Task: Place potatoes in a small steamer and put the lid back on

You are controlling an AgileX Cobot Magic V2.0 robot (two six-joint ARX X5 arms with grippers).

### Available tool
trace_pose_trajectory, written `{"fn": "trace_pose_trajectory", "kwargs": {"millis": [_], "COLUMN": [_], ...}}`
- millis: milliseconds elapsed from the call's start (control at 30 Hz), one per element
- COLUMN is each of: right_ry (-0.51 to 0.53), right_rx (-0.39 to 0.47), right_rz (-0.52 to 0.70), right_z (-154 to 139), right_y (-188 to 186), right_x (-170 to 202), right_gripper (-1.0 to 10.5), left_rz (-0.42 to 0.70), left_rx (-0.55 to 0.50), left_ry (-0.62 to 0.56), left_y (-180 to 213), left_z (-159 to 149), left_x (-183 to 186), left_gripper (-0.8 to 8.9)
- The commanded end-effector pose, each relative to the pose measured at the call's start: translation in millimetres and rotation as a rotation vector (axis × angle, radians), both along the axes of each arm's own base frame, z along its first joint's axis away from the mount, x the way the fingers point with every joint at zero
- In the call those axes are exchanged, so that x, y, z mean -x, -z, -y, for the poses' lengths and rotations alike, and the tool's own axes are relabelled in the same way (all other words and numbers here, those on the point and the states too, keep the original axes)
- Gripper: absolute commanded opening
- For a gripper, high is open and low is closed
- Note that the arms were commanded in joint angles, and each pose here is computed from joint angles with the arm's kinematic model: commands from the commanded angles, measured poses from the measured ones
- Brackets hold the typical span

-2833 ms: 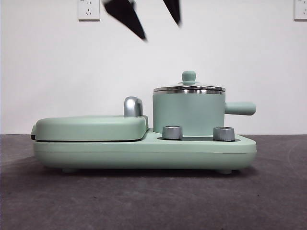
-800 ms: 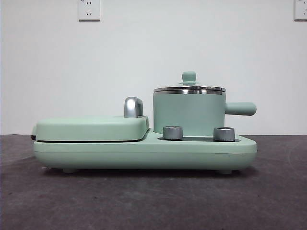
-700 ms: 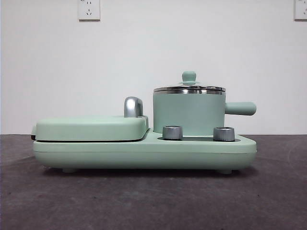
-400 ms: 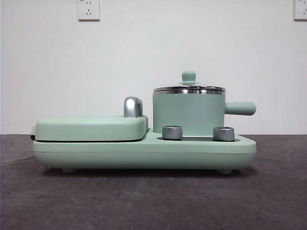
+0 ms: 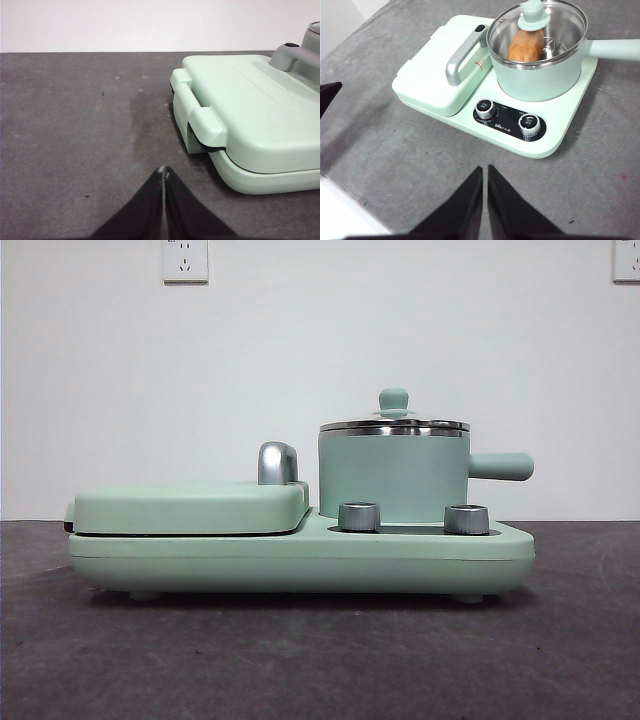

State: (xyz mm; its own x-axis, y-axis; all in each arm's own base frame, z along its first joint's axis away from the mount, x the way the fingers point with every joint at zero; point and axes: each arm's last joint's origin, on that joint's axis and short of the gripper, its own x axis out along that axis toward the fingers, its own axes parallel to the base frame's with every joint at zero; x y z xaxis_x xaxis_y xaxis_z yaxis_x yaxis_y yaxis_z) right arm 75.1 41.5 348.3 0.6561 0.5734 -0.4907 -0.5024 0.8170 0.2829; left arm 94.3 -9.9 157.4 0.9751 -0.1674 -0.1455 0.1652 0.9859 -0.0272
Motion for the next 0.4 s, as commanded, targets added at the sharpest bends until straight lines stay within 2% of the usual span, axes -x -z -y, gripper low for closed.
{"fn": "trace_pose_trajectory", "kwargs": {"millis": [33, 233, 333, 400], "right_ry": [-0.004, -0.004, 0.102, 0.172], "right_rx": [-0.010, -0.012, 0.031, 0.024], "right_rz": [0.016, 0.022, 0.081, 0.150], "right_z": [0, 0, 7, 13], "right_y": [-4, -4, 1, 10], "right_x": [0, 1, 3, 2], "right_gripper": [0.1, 0.1, 0.1, 0.1], "left_rz": [0.002, 0.002, 0.002, 0.002], "left_rx": [-0.010, -0.010, -0.010, -0.010], "left_ry": [0.002, 0.002, 0.002, 0.002], "left_y": [4, 4, 4, 4], "left_z": [0, 0, 0, 0], "left_x": [-1, -1, -1, -1], "left_gripper": [0.05, 0.05, 0.05, 0.05]}}
